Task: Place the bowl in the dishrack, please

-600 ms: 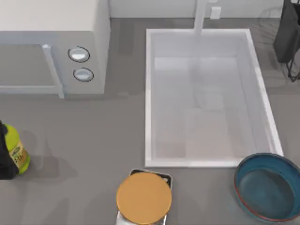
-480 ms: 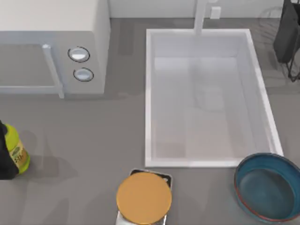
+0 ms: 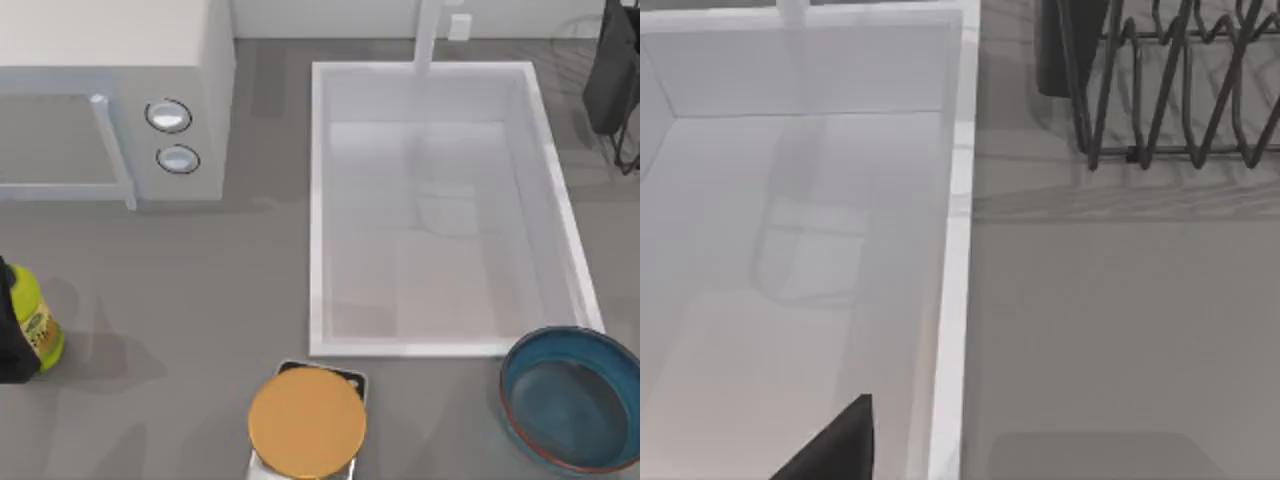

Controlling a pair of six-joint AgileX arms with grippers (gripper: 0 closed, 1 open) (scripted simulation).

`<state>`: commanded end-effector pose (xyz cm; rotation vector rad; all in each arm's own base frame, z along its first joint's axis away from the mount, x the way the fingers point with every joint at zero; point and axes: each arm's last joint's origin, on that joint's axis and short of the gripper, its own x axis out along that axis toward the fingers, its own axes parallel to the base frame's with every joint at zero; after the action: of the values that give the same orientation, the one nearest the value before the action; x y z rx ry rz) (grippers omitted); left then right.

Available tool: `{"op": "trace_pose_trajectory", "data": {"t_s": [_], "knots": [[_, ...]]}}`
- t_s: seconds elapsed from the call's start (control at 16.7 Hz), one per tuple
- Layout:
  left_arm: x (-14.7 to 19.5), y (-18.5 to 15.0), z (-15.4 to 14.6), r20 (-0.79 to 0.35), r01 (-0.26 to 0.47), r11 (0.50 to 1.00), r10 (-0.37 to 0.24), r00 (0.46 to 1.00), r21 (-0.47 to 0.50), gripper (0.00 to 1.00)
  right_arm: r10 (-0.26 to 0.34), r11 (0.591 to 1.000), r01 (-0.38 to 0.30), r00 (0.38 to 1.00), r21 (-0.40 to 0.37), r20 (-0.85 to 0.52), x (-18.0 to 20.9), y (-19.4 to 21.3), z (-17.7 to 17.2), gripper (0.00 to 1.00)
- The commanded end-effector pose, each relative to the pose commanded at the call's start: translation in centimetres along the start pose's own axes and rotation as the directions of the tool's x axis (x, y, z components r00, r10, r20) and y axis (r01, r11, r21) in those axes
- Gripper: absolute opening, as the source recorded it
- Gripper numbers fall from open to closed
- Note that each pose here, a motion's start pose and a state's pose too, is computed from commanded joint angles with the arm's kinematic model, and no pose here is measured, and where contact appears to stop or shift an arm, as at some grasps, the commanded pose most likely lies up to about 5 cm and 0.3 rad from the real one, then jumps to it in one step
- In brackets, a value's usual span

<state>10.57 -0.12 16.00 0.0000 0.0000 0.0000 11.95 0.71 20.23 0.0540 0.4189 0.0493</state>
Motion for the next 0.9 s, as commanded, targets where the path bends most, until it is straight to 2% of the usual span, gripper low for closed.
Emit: {"op": "trace_pose_trajectory", "data": {"t_s": [0.12, 0.18, 0.42, 0.66, 0.78, 0.9], "knots": [[0.0, 0.0, 0.0, 0.0, 0.0, 1.0, 0.0, 1.0, 0.0, 1.0, 0.003, 1.0, 0.0, 0.976, 0.014, -0.219, 1.0, 0.4, 1.3, 1.0], [0.0, 0.0, 0.0, 0.0, 0.0, 1.0, 0.0, 1.0, 0.0, 1.0, 0.003, 1.0, 0.004, 0.944, 0.018, -0.33, 1.6, 0.7, 1.9, 1.0], [0.0, 0.0, 0.0, 0.0, 0.0, 1.0, 0.0, 1.0, 0.0, 1.0, -0.015, 0.999, 0.032, 0.732, 0.012, -0.681, 4.7, 2.0, 4.0, 1.0], [0.0, 0.0, 0.0, 0.0, 0.0, 1.0, 0.0, 1.0, 0.0, 1.0, -0.043, 0.998, 0.056, 0.524, -0.016, -0.851, 7.4, 3.3, 5.8, 1.0], [0.0, 0.0, 0.0, 0.0, 0.0, 1.0, 0.0, 1.0, 0.0, 1.0, -0.055, 0.998, 0.064, 0.451, -0.029, -0.891, 8.4, 3.8, 6.3, 1.0], [0.0, 0.0, 0.0, 0.0, 0.0, 1.0, 0.0, 1.0, 0.0, 1.0, -0.062, 0.997, 0.068, 0.41, -0.037, -0.91, 9.0, 4.2, 6.6, 1.0]]}}
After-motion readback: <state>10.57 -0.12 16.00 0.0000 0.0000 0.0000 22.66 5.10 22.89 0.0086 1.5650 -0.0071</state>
